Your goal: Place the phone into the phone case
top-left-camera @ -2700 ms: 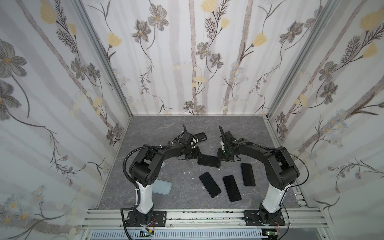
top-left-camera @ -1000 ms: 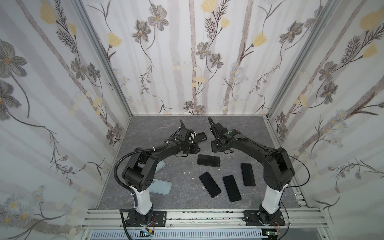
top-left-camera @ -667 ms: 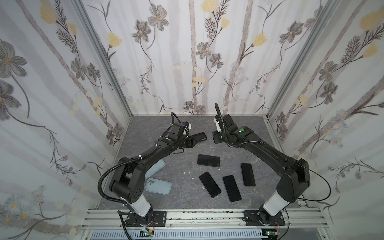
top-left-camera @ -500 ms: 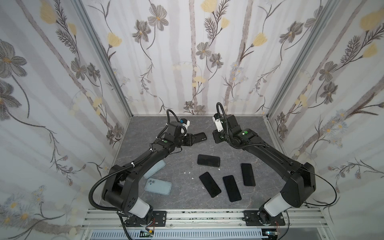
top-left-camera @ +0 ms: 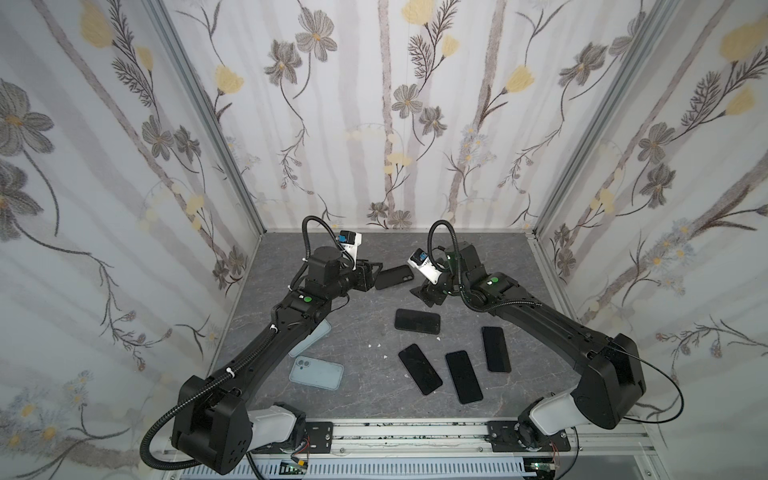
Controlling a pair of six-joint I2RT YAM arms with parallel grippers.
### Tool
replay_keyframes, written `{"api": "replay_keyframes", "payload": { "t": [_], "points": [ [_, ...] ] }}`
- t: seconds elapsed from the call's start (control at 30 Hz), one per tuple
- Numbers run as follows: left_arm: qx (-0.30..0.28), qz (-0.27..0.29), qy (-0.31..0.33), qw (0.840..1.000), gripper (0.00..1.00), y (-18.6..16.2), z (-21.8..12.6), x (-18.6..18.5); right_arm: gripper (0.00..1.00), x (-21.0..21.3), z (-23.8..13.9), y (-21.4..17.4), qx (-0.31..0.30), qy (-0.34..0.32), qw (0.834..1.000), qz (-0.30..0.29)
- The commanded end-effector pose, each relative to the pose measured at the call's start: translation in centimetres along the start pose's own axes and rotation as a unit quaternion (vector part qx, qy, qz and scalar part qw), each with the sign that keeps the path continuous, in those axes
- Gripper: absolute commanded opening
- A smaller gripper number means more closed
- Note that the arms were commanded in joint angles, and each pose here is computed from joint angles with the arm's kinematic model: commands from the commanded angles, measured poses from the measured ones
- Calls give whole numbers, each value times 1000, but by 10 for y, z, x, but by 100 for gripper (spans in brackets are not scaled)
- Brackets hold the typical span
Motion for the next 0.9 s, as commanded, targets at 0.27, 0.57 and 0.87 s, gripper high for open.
{"api": "replay_keyframes", "payload": {
  "t": [0.27,0.57,0.87],
  "points": [
    [-44,24,12,999,60,18,-17,2,96,1,49,-61,160,28,985,-58],
    [-42,20,19,999,61,17,-16,5,100,2,79,-97,222,37,971,-75],
    [-38,17,20,999,62,15,-15,7,100,2,96,-117,253,38,963,-85]
  ]
}}
Point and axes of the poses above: each gripper's point midway between its finger pads, its own z axis out along the fingers, its own x axis along the line the jaws close on, y = z × x, the point moved 5 cm from there along -z, back along the fingers, and after that the axes turned 11 degrees about z, right-handed, at the moved point
